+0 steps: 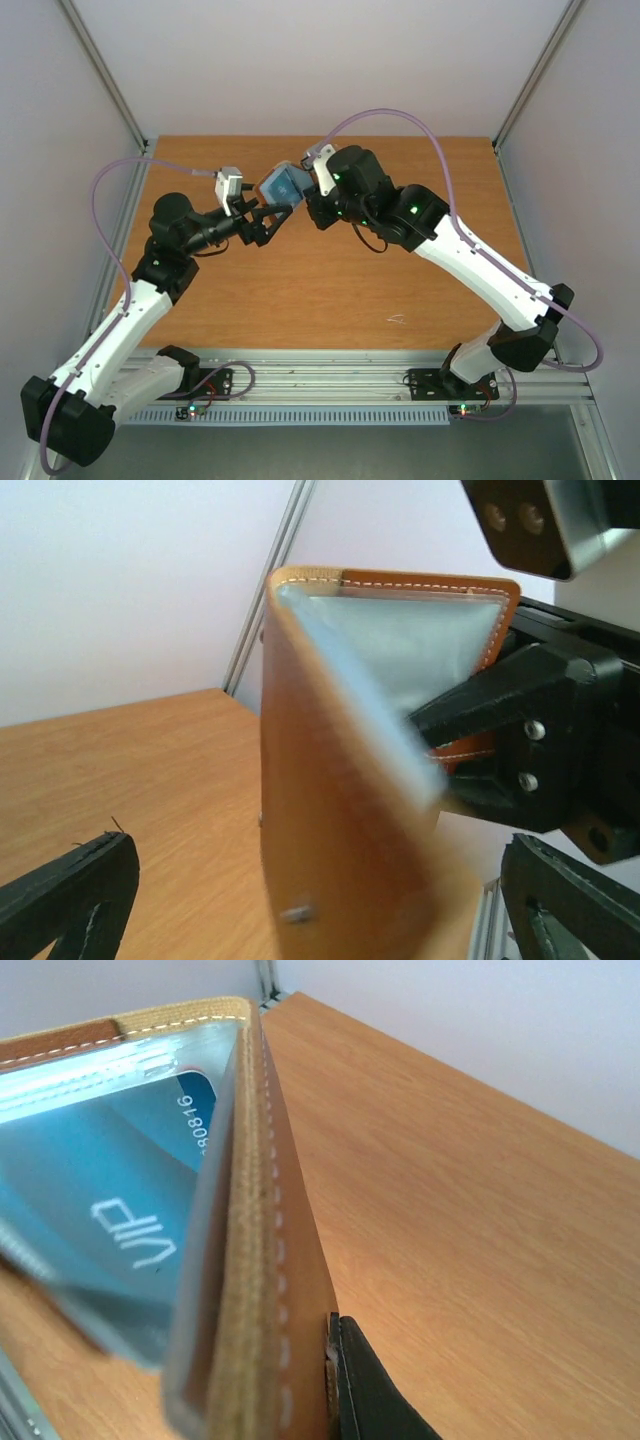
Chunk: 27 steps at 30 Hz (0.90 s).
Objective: Take the credit cards out of the card holder
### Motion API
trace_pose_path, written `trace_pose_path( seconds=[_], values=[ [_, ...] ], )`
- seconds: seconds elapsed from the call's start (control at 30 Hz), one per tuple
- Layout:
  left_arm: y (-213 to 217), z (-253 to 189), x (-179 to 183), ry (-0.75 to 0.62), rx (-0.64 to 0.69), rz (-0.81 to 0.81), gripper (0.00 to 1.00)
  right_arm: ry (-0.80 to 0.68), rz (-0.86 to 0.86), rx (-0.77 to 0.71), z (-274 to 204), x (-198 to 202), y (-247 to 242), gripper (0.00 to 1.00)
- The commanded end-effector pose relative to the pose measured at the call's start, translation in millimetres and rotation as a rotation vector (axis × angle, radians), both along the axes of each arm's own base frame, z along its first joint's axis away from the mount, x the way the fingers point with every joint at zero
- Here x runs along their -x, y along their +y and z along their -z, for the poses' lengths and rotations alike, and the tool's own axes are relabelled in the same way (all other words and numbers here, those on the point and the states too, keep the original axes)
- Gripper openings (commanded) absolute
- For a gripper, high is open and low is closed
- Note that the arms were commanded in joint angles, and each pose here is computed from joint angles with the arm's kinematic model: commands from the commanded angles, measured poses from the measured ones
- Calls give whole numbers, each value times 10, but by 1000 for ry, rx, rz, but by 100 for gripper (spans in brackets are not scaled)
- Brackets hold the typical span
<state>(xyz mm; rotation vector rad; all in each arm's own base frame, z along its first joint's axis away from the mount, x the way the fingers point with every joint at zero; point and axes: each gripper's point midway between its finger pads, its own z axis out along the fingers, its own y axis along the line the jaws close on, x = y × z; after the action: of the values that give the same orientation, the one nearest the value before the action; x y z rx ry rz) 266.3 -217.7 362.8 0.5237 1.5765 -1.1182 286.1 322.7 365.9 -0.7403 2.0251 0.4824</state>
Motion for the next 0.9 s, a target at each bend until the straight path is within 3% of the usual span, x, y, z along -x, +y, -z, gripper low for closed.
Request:
trace_pose_path(
  seconds=[0.0,0.1,0.13,0.3,0.47,0.63,0.77,0.87],
  values=[
    [-56,-108,40,-47,31,35,99,-59,109,94,-71,-87,-50,1],
    [-67,-90,10,-45,25,21,99,-62,68,98,-93,-55,74,1],
    [-52,-85,-17,-41,24,2,93,-62,39,87,-109,-23,114,1],
    [38,-108,-45,-52,21,-53,33,-76,-46,2,-247,97,57,1],
    [-5,-126,88,-61,28,14,2,18,-209,-124,-290,313,-81,1],
    [-112,-198,298,-110,22,154,0,119,-310,-208,-213,397,-291,3],
    [167,267,-247,113,-116,-184,0,190,-76,-153,59,6,-704,46],
    [666,939,-586,231,-398,-507,0,207,71,17,400,-189,-957,50]
  ],
)
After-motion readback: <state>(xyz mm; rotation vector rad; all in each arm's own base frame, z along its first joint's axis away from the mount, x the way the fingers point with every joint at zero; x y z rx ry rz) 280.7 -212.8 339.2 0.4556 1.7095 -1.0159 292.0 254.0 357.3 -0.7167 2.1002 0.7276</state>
